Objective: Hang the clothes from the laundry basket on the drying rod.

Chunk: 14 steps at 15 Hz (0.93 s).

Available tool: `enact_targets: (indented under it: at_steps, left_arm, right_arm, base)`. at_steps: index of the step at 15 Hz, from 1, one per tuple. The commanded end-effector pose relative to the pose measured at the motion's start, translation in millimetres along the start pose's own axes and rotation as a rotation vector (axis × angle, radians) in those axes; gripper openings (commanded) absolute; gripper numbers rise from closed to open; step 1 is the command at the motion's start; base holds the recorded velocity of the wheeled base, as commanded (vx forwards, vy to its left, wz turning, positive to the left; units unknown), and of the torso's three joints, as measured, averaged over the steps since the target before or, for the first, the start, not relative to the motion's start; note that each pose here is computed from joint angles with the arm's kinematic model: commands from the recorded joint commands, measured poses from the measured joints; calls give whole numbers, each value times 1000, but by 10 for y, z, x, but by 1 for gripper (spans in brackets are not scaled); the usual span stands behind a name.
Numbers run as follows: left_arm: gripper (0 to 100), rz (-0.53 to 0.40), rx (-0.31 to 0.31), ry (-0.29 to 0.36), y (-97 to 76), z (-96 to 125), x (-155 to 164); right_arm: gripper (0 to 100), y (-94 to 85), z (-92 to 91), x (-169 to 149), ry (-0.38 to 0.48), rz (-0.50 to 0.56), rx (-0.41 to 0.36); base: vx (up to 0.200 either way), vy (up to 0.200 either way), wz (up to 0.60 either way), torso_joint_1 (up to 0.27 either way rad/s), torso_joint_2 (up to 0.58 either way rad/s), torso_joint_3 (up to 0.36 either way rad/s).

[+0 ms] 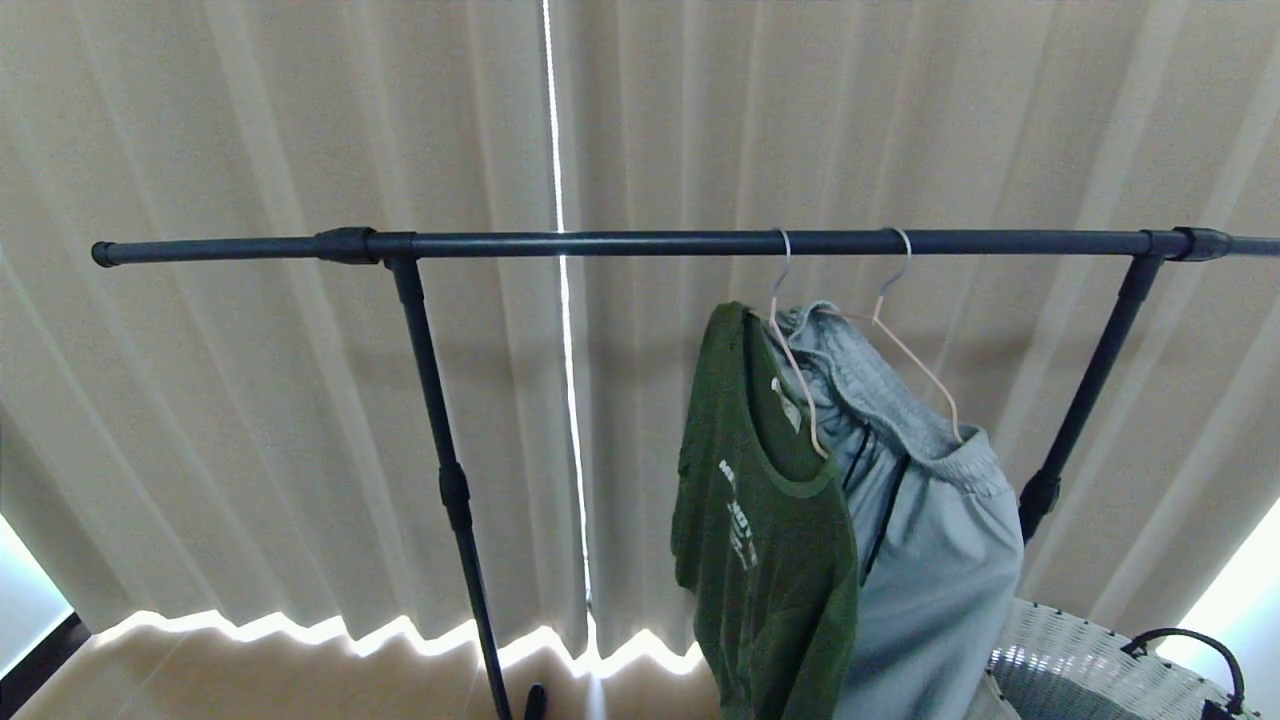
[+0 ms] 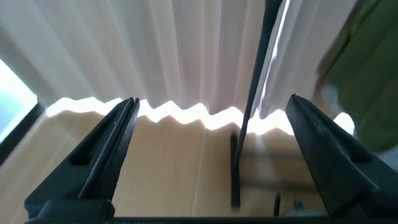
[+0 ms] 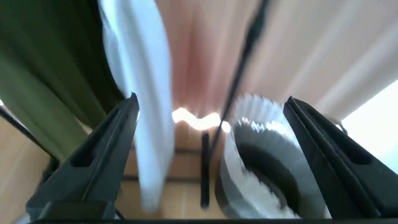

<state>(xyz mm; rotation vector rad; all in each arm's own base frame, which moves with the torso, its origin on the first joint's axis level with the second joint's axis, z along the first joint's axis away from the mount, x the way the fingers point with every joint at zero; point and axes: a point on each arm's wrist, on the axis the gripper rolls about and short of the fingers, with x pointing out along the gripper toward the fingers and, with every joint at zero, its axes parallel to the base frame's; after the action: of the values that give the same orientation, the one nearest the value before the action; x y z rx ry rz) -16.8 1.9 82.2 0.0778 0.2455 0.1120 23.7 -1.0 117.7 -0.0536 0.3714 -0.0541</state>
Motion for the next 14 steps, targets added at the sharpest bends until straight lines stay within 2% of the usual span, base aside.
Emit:
enact_targets:
  at_steps: [1, 5, 10, 12, 14]
  left_arm:
    - [100, 9, -13, -142, 9, -50, -107]
    - [100, 0, -51, -151, 6, -82, -88]
    - [100, -7, -55, -163, 4, -81, -83]
    - [100, -9, -55, -163, 4, -81, -83]
    - [100, -9, -58, -163, 4, -81, -83]
  right_arm:
    - [100, -54, -227, -244, -92, -30, 30]
    - [100, -51, -403, -334, -63, -112, 53]
    - [100, -45, -469, -418, -164, -225, 89]
    - [100, -55, -509, -459, -228, -179, 78]
    - [100, -47, -523, -414, -251, -160, 86]
  base:
    - [0, 0, 0, 0, 0, 0]
    - [0, 0, 0, 0, 0, 0]
    - [0, 0, 0, 0, 0, 0]
    - [0, 0, 0, 0, 0, 0]
    - [0, 0, 0, 0, 0, 0]
